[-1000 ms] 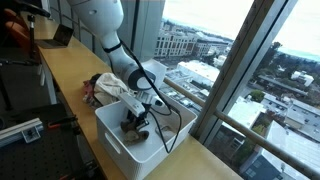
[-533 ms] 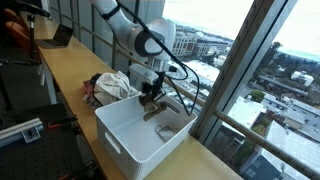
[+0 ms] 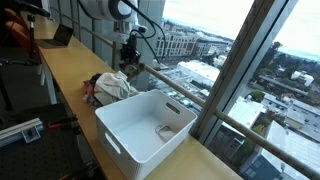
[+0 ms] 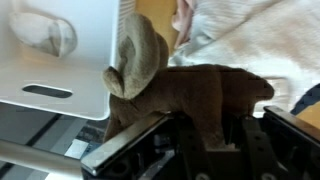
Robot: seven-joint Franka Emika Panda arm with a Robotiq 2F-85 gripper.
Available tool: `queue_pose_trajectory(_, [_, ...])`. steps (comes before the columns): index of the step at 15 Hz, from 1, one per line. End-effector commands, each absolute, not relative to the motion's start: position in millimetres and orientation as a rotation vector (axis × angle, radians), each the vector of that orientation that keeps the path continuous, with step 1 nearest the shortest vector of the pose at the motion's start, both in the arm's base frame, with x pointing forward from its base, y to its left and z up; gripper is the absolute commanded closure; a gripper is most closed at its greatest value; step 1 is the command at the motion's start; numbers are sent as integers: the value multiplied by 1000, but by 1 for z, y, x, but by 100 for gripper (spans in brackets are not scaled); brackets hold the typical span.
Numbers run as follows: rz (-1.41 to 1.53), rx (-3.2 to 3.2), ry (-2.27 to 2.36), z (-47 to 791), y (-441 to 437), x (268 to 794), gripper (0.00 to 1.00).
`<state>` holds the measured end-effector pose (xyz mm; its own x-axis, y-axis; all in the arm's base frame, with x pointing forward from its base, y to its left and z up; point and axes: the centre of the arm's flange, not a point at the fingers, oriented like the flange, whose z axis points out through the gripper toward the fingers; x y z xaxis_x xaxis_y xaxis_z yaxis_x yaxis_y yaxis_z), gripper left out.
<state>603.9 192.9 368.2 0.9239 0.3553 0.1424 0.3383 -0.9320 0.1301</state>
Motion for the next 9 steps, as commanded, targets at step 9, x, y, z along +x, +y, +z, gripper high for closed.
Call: queue_pose_trajectory(9, [-145,2962,698,183,285,592,61])
